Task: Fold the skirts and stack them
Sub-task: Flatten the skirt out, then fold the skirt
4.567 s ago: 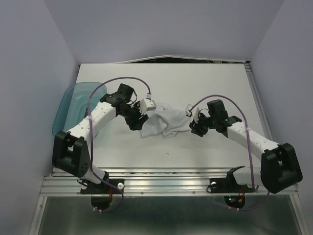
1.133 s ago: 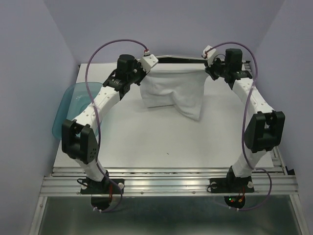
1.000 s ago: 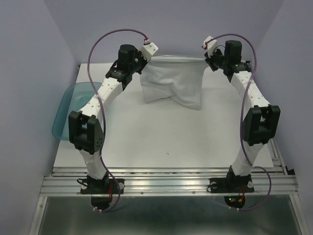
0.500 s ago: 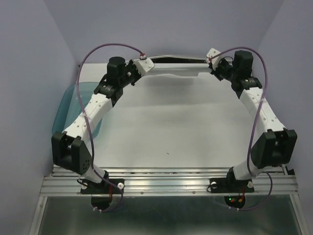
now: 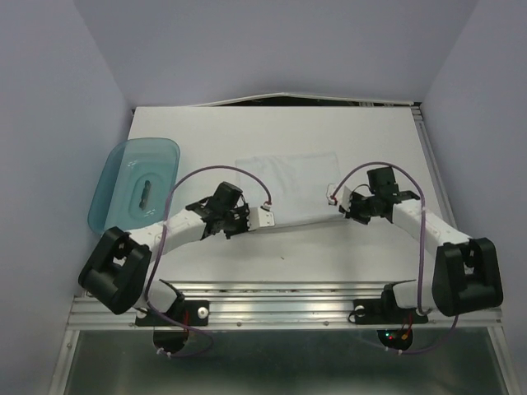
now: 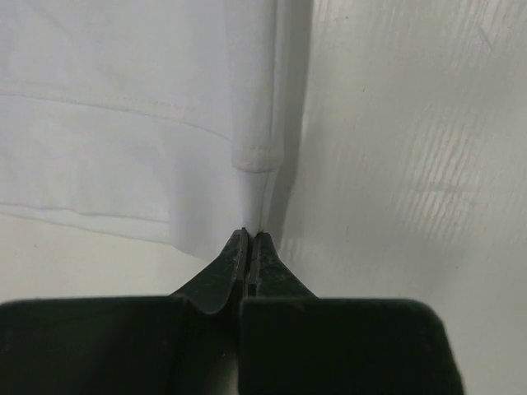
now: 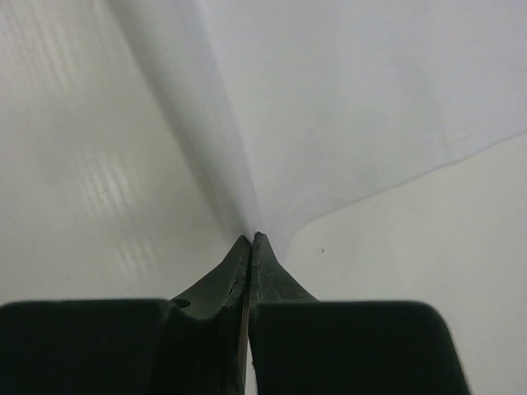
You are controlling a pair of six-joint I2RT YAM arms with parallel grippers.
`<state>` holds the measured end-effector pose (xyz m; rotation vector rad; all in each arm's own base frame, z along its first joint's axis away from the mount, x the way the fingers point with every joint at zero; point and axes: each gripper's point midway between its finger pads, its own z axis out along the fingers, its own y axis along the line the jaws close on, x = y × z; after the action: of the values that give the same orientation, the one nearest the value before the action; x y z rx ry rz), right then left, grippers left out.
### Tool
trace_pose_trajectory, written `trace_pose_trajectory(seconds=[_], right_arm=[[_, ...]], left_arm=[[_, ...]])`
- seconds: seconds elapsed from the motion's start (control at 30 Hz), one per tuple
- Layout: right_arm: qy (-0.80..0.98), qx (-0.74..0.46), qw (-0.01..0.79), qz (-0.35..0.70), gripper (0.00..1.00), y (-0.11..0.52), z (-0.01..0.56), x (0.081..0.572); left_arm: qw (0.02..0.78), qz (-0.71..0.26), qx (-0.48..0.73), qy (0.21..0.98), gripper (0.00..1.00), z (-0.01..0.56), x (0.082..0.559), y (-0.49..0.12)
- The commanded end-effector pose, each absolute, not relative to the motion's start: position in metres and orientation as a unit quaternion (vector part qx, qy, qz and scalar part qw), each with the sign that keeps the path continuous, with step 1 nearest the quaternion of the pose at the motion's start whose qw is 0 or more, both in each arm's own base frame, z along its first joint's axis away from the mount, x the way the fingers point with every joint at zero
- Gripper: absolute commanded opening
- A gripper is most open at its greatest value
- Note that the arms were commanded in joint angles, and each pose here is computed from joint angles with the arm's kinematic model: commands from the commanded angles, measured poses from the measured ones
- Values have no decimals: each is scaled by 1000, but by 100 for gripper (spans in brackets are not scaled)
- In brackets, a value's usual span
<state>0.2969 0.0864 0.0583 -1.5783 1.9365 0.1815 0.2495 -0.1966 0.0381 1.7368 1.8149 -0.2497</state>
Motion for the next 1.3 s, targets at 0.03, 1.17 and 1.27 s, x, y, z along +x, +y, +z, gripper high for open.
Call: trace_pose_trajectory(seconds=[0.03,1.17,1.27], right_arm=[[719,-611,328,30,1,73,81,278],[735,-585,343,0,1,63,135,271],[742,-588,323,-1,1,63,128,298]], left_arm=[[351,-71,647,673,0,76,258,-192],[360,-103,615,694,0,131,227,-180],[349,-87,600,714,0,122,246,-183]])
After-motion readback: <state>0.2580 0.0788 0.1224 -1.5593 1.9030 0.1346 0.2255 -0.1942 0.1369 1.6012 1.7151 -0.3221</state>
